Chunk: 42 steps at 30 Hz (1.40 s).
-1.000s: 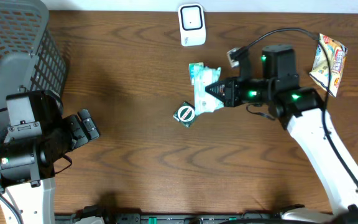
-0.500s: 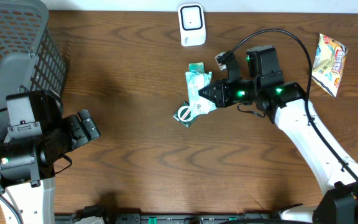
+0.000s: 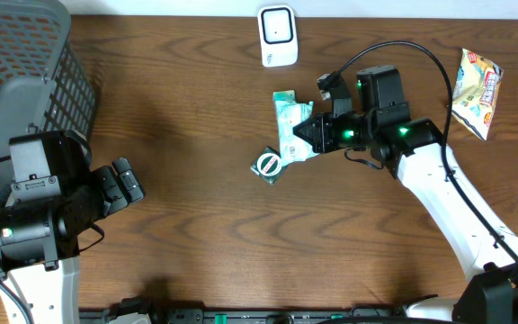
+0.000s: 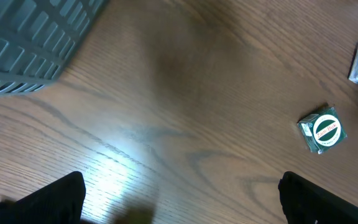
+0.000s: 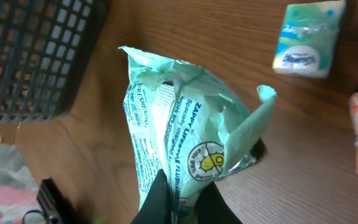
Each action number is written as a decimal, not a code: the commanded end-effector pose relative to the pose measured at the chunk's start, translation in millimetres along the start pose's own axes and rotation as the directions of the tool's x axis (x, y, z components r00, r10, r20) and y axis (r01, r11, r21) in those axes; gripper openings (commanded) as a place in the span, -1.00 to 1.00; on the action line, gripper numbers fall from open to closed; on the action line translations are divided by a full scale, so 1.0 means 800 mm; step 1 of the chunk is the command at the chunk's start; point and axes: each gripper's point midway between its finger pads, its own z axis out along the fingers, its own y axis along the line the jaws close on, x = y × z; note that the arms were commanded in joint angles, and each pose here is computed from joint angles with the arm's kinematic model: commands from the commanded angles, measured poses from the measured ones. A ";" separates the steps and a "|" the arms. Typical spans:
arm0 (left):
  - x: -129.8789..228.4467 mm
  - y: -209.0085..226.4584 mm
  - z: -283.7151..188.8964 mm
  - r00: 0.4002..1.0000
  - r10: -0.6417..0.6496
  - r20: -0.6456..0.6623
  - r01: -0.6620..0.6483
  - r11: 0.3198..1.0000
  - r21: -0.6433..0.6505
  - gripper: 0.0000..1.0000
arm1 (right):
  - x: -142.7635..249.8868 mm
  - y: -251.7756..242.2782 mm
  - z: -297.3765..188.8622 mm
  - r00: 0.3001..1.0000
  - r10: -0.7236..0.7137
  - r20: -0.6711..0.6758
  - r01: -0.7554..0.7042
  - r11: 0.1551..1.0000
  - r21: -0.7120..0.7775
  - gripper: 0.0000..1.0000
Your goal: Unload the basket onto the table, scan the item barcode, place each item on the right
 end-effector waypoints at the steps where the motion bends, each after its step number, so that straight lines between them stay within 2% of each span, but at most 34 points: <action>1: -0.001 0.005 0.001 1.000 -0.014 0.003 0.014 1.000 -0.019 0.96 | -0.010 0.004 -0.006 1.000 -0.012 0.025 0.011 1.000 0.018 -0.98; 18: -0.001 0.005 0.001 1.000 -0.014 0.003 0.014 1.000 -0.019 0.95 | -0.009 0.003 -0.006 1.000 -0.011 0.024 0.011 1.000 0.022 -0.98; 30: -0.001 0.005 0.001 1.000 -0.014 0.003 0.014 1.000 -0.019 0.95 | -0.007 -0.012 -0.007 1.000 0.000 0.023 -0.002 0.996 0.087 -0.98; 38: -0.001 0.005 0.001 1.000 -0.014 0.003 0.014 1.000 -0.019 0.95 | -0.002 -0.032 -0.009 1.000 0.011 0.016 -0.013 0.984 0.179 -0.98; 42: -0.001 0.005 0.001 1.000 -0.014 0.003 0.014 1.000 -0.019 0.95 | 0.007 -0.066 -0.016 1.000 -0.006 0.004 0.004 0.929 0.369 -0.98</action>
